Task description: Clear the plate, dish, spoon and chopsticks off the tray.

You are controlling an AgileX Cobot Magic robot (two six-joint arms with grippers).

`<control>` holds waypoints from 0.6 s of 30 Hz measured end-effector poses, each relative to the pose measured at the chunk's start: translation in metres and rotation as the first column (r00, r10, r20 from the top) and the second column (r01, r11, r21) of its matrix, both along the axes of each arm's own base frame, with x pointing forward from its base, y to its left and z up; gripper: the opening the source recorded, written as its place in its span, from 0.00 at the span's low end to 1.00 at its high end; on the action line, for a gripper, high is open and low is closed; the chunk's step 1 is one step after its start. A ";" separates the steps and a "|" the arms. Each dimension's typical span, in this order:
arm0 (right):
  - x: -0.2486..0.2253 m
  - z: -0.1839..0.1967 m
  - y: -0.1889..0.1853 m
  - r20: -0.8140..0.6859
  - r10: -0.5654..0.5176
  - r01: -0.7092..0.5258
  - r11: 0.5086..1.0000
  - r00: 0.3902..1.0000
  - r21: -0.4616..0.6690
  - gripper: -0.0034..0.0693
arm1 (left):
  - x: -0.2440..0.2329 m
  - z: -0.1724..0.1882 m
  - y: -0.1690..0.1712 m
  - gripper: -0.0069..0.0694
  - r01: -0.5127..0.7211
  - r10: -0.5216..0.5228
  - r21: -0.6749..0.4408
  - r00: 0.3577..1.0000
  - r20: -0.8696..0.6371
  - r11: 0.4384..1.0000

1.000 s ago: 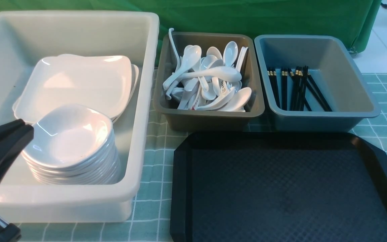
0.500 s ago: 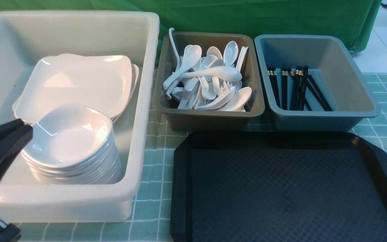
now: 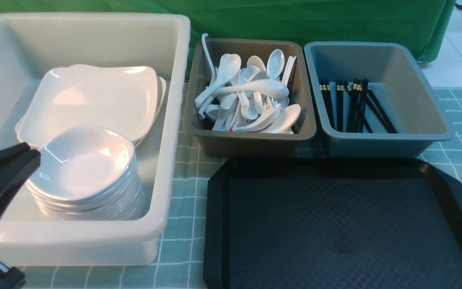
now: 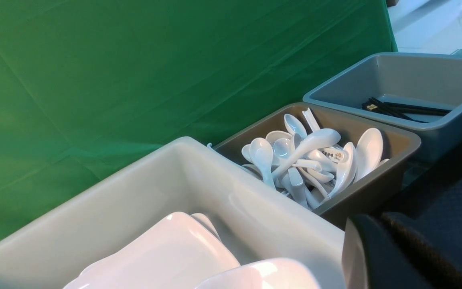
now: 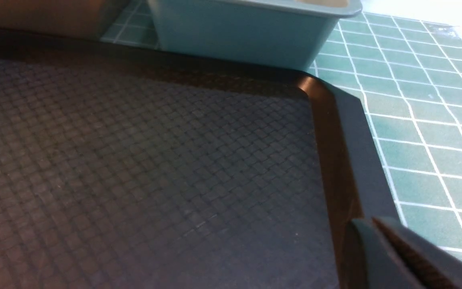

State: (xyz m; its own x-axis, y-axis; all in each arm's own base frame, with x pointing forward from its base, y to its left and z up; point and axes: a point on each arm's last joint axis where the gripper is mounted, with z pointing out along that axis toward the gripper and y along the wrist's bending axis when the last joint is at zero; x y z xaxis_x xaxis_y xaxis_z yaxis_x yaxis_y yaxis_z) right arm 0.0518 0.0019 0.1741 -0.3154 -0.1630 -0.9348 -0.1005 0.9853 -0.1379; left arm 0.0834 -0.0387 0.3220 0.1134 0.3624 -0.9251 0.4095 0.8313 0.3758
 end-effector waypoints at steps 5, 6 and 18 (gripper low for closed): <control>0.000 0.000 0.000 0.000 0.000 0.000 1.000 1.000 0.000 0.13 | 0.000 0.000 0.000 0.10 0.000 0.000 0.000 1.000 0.000 1.000; 0.000 0.000 0.000 0.000 0.000 0.000 1.000 1.000 0.000 0.13 | 0.000 0.000 0.000 0.10 0.000 0.000 0.000 1.000 0.000 1.000; 0.000 0.000 0.000 0.000 0.000 0.000 1.000 1.000 0.001 0.18 | -0.005 -0.017 0.018 0.10 -0.172 0.179 -0.237 0.984 0.011 0.956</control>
State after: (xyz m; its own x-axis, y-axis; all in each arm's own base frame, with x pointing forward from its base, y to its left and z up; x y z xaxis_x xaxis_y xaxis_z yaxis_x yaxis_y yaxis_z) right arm 0.0518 0.0020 0.1741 -0.3155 -0.1623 -0.9349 -0.1006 0.9854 -0.1372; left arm 0.0782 -0.0207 0.3054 0.0982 0.1532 -0.9833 0.2403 0.9552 0.1729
